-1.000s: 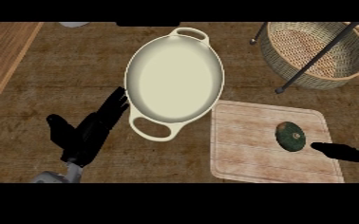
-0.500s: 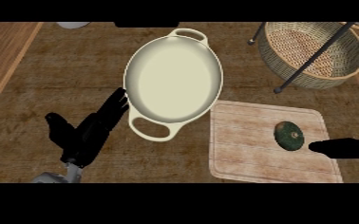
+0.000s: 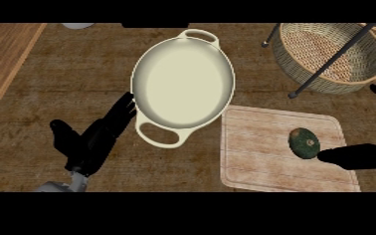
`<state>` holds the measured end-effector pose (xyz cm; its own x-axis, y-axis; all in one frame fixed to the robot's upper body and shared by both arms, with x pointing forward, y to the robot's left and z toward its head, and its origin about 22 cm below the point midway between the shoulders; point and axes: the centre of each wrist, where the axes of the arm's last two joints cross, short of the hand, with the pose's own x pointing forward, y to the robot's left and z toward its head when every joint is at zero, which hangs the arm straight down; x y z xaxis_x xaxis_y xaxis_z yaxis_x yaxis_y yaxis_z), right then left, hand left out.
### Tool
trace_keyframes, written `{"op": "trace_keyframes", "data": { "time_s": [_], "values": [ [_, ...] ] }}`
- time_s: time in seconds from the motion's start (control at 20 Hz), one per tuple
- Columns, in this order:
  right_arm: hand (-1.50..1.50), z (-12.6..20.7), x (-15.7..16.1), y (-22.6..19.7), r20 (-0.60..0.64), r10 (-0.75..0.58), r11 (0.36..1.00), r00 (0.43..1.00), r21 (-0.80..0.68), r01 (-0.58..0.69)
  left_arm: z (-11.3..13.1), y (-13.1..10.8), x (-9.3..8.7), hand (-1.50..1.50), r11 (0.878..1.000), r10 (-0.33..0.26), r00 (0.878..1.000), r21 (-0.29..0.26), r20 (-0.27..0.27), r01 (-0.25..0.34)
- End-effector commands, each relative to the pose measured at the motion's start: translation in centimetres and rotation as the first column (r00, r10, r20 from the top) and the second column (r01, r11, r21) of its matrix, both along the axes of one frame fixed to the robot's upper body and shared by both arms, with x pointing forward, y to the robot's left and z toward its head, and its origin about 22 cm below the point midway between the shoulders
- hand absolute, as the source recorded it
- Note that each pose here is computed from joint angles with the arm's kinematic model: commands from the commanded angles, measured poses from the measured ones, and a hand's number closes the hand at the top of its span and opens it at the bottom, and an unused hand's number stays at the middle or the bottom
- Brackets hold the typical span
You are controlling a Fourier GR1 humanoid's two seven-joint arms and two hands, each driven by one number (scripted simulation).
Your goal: Pick the squash from the cutting board and place it in the pot
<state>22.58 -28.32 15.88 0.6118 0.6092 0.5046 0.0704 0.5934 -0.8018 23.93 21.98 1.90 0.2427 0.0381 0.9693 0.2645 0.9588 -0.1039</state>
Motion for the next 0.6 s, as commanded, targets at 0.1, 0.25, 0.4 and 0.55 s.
{"op": "trace_keyframes", "data": {
  "time_s": [0.1, 0.25, 0.4, 0.55],
  "values": [
    [-1.5, -0.5, 1.7, 1.4, -0.078, -0.138, 0.988, 0.987, 0.058, 0.142, -0.2, -1.4, 0.2, 0.0, 1.0, 0.005, 1.0, -0.017, -0.006, -0.005],
    [-1.5, -2.0, 2.3, 2.6, -0.113, -0.103, 0.992, 0.988, 0.06, 0.11, 0.0, -1.6, 1.2, 0.0, 1.0, 0.003, 1.0, -0.014, 0.009, -0.003],
    [-1.5, -3.3, 2.3, 4.1, -0.127, -0.106, 0.994, 0.986, 0.028, 0.11, 0.0, 0.1, 0.2, 0.0, 1.0, -0.001, 1.0, 0.002, 0.012, 0.001],
    [-1.5, -5.1, 2.7, 3.3, -0.161, -0.124, 0.992, 0.979, -0.002, 0.125, 1.2, 0.7, -0.3, 0.0, 1.0, -0.005, 1.0, -0.005, 0.0, 0.005]
  ]
}}
